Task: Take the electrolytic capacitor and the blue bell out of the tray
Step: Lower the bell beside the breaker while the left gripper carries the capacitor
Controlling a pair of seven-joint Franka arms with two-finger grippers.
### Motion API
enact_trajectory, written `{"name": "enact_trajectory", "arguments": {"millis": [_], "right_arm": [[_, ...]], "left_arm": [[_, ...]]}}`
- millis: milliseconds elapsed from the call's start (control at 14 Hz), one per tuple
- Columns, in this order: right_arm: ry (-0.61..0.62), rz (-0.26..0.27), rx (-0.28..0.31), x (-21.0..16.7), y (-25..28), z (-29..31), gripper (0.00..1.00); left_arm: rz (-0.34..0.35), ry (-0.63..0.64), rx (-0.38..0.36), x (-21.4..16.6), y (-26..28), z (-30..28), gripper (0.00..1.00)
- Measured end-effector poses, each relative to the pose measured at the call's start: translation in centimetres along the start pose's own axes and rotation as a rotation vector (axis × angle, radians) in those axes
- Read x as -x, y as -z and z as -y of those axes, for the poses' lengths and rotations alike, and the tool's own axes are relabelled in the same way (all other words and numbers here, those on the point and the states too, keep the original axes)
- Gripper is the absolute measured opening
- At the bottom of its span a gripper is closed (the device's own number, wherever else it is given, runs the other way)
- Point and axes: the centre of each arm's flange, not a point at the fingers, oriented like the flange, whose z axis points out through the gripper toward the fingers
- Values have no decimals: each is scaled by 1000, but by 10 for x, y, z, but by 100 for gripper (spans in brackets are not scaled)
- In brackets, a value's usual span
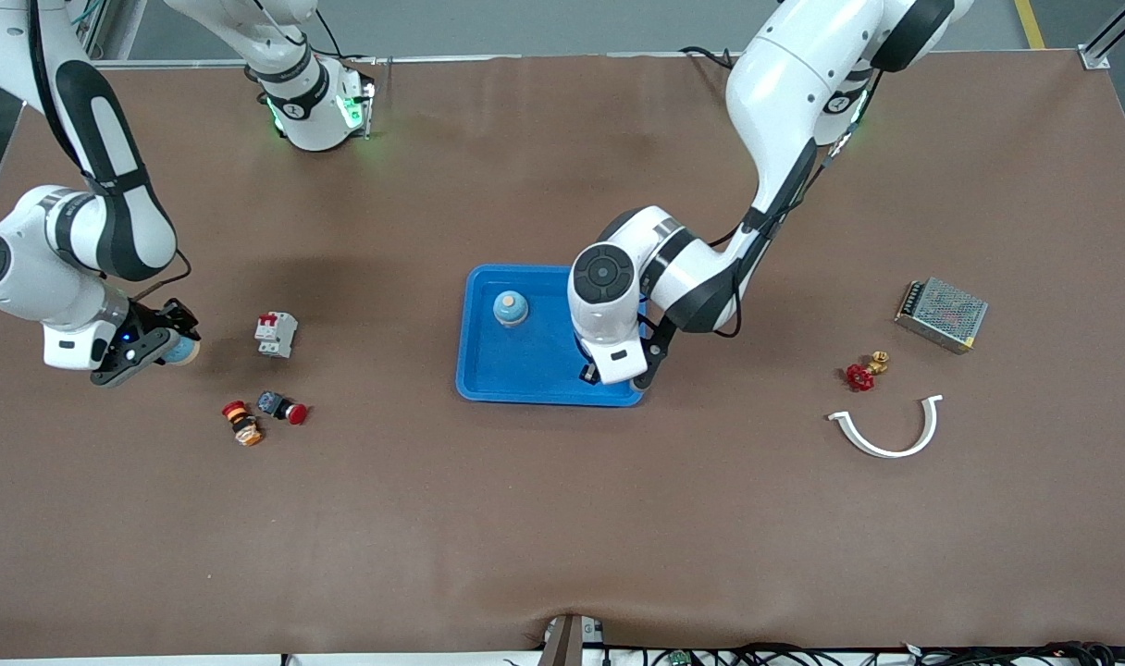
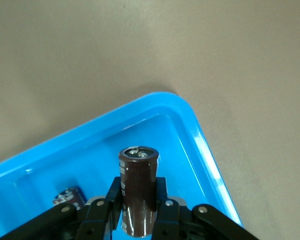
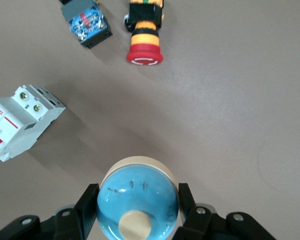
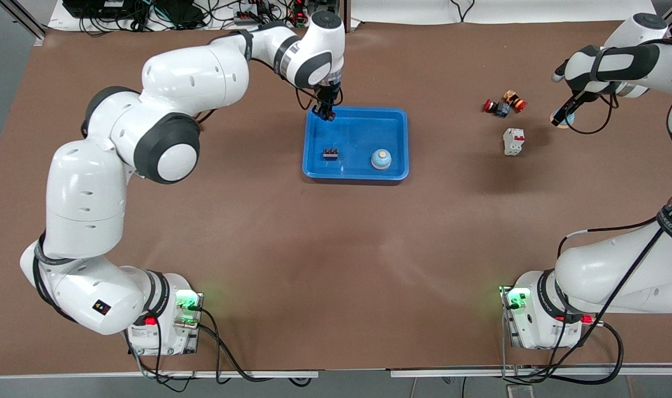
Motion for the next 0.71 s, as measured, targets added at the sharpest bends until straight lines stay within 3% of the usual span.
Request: {"name": "enact_trajectory", "arguments": {"millis": [285,712], "right_arm": [[22,-2,7,4,-14,-1,68],[27,-24,45,16,-41,8,68]], "left_arm": [[-9,-102,-43,-32,33,5,30],[-7,-299,-112,-73,34,32,30]]}}
